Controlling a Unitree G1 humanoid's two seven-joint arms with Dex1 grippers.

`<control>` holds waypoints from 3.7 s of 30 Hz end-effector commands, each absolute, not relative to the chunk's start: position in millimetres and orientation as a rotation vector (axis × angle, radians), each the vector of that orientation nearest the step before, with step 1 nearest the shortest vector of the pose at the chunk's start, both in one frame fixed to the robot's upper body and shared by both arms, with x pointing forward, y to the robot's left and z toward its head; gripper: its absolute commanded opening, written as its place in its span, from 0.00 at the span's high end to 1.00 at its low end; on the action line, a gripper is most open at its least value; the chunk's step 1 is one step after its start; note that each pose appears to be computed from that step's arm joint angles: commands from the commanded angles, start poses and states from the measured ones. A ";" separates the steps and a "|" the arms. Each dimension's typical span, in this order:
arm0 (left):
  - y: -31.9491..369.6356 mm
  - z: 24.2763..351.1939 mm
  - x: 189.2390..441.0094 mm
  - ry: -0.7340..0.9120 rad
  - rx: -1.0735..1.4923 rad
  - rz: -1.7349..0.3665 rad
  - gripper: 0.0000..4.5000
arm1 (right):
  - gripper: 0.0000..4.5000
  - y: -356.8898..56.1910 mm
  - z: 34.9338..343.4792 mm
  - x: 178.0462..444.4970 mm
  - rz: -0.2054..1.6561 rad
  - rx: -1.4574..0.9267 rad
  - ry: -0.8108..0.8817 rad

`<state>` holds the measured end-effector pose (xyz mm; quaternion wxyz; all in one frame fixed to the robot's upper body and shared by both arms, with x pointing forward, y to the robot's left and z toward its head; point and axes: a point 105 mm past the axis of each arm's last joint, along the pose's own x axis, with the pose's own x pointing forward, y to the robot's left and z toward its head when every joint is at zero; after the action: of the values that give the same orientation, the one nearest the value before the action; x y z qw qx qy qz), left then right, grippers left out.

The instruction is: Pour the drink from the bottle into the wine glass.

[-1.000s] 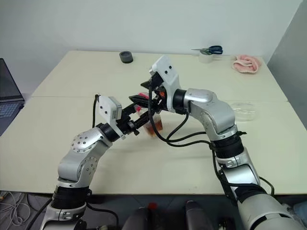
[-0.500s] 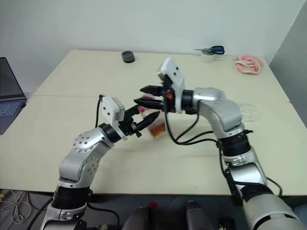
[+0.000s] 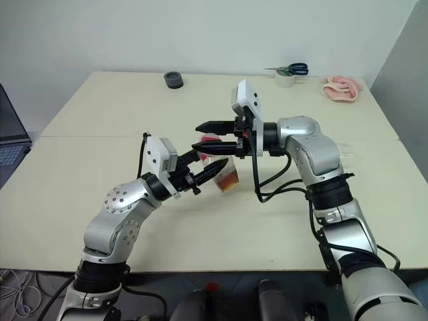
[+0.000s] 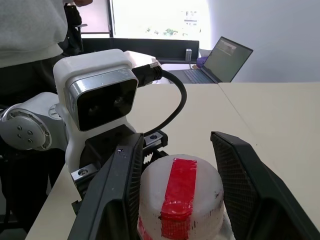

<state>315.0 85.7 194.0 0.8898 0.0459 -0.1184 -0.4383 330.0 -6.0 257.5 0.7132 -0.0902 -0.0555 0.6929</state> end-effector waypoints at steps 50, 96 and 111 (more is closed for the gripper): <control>96.5 208.2 333.8 -0.283 0.124 -0.832 0.54 | 0.45 -1.2 265.3 333.6 0.999 -0.187 -0.123; 97.4 206.1 332.8 -0.266 0.127 -0.813 0.55 | 0.00 -26.8 269.4 341.4 1.221 -0.300 -0.129; 97.2 203.6 333.6 -0.263 0.124 -0.815 0.56 | 0.00 -12.5 265.7 326.1 1.019 -0.144 -0.059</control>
<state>335.4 97.2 186.6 0.9118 0.0517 -0.0932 -0.3967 330.6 -14.3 256.0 0.8670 -0.0596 -0.0043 0.4948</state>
